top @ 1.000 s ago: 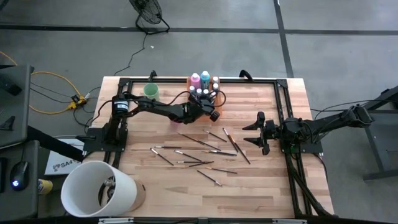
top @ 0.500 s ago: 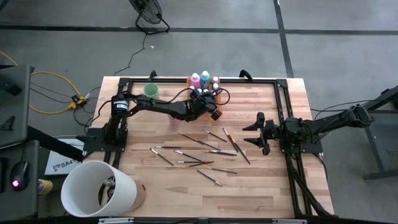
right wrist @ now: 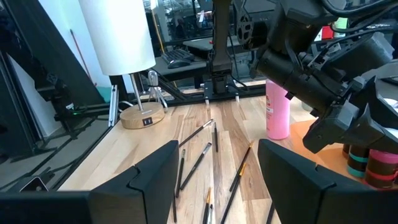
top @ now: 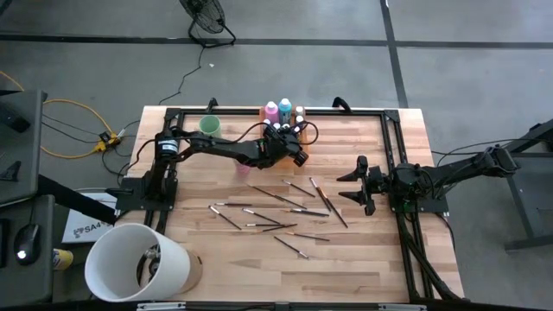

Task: Pick & Place Paint Supplies
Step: Put the pink paint bottle into the orange bin, then put the light pink pink paint bottle into the orange bin

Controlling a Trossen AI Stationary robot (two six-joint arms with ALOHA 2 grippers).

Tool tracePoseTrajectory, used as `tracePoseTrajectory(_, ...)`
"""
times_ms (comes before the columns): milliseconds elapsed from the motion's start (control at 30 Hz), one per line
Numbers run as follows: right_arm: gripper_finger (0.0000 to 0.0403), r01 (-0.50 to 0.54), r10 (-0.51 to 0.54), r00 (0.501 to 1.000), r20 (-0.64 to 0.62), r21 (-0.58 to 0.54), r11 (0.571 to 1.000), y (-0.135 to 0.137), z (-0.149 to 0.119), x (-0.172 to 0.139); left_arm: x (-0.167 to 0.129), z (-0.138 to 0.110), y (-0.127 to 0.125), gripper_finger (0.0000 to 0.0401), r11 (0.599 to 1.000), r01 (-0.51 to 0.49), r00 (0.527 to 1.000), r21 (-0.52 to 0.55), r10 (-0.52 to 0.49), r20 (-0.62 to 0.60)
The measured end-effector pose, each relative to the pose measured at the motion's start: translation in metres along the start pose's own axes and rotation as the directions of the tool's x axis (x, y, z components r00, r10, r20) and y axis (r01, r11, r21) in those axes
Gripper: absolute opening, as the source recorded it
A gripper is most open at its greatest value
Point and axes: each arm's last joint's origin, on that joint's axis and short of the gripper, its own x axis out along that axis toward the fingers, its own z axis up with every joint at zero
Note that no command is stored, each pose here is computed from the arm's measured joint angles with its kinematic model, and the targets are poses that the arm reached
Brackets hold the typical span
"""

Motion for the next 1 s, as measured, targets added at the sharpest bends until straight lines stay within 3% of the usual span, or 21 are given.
tracePoseTrajectory(200,0.0215,0.000,0.000,1.000,0.000,0.002,1.000,0.000,0.000,0.000,-0.003,0.002,0.003,0.0220,1.000,-0.011,1.000,0.010,0.011,-0.014)
tracePoseTrajectory(733,0.0215,0.008,-0.008,1.000,0.002,0.014,1.000,0.000,0.000,0.000,-0.036,0.035,0.021,0.0220,0.999,-0.028,1.000,0.043,0.028,0.006)
tracePoseTrajectory(1000,0.0215,0.009,-0.009,1.000,0.007,0.030,1.000,0.000,0.000,0.000,-0.072,0.065,0.031,0.0220,0.995,0.056,0.996,0.080,-0.061,0.062)
